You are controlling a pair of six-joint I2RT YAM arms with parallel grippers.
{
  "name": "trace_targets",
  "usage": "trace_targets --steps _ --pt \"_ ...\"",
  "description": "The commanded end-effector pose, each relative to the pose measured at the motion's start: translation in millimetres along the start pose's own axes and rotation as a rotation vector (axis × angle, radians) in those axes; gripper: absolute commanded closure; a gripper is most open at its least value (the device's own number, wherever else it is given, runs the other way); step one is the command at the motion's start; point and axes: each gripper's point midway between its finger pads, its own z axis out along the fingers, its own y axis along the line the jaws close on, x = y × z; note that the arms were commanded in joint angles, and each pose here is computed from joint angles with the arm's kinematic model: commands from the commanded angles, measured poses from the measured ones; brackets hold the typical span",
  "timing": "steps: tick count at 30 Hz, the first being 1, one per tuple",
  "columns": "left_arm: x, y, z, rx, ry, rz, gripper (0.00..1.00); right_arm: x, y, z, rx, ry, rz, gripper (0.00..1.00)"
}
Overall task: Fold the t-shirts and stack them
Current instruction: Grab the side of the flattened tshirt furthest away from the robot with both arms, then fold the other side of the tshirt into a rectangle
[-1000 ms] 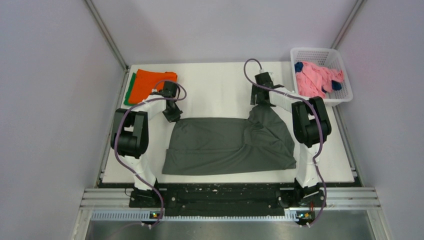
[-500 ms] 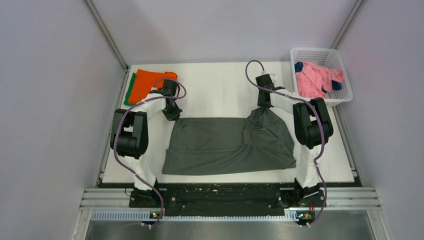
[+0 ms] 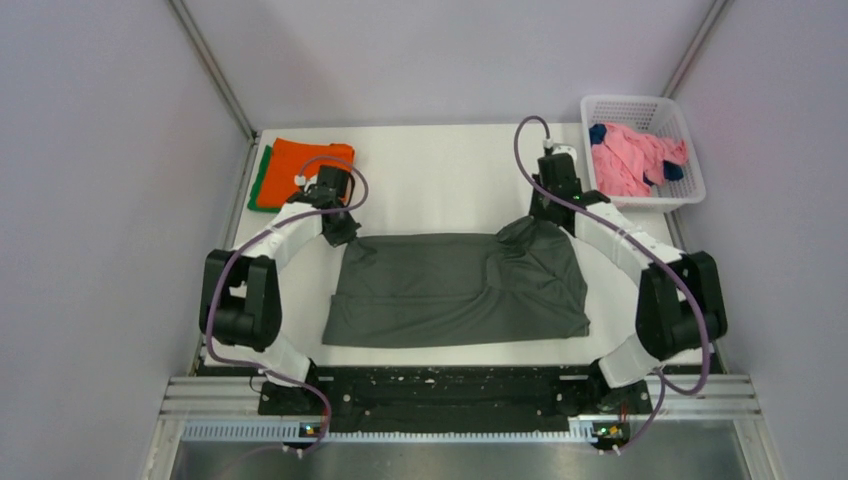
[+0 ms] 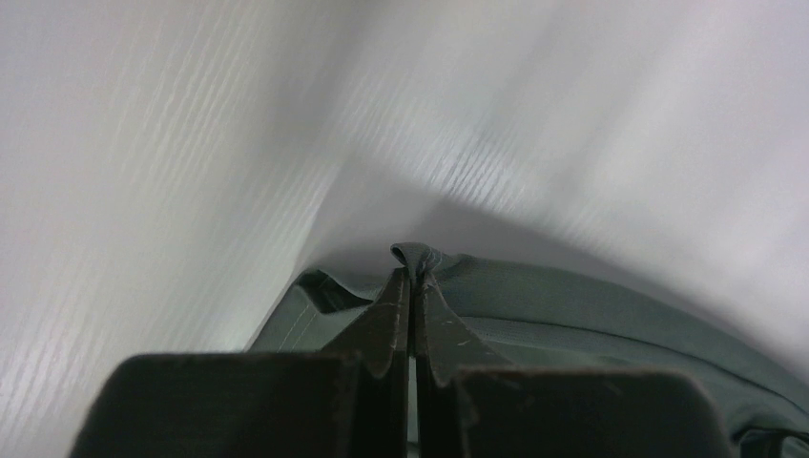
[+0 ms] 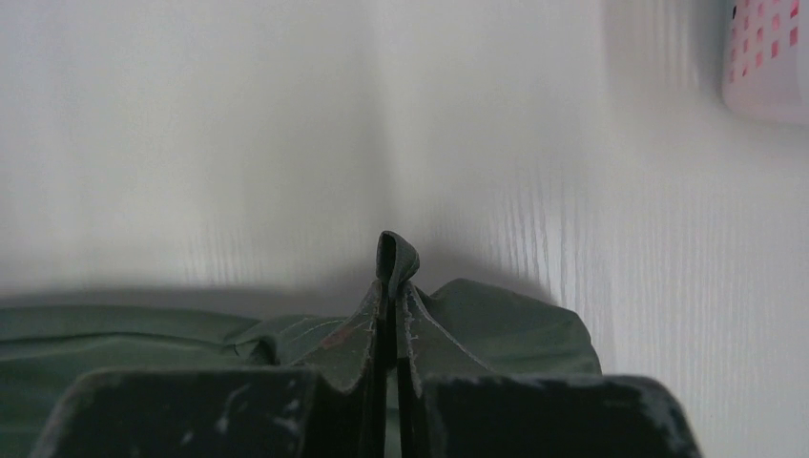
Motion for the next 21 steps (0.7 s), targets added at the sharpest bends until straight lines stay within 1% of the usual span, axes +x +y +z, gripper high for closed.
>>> trace_targets --steps 1,8,12,14,17,21 --pt "1 4 -20 0.044 -0.071 -0.014 1.00 12 10 -42 -0.070 -0.024 -0.010 1.00" --pt "22 16 -40 0.081 -0.097 -0.010 1.00 45 -5 -94 -0.088 0.000 -0.020 1.00" --pt "40 23 -44 0.097 -0.079 -0.011 1.00 71 -13 -110 -0.108 0.040 -0.005 1.00" --pt "50 27 -45 0.096 -0.070 -0.015 1.00 82 -17 -116 -0.109 0.063 0.004 1.00" --pt "65 36 -49 0.091 -0.071 -0.021 1.00 97 -32 -118 -0.046 0.098 0.003 0.99" --pt "78 49 -48 0.076 -0.067 -0.031 1.00 115 -29 -115 -0.080 0.140 0.012 0.97"
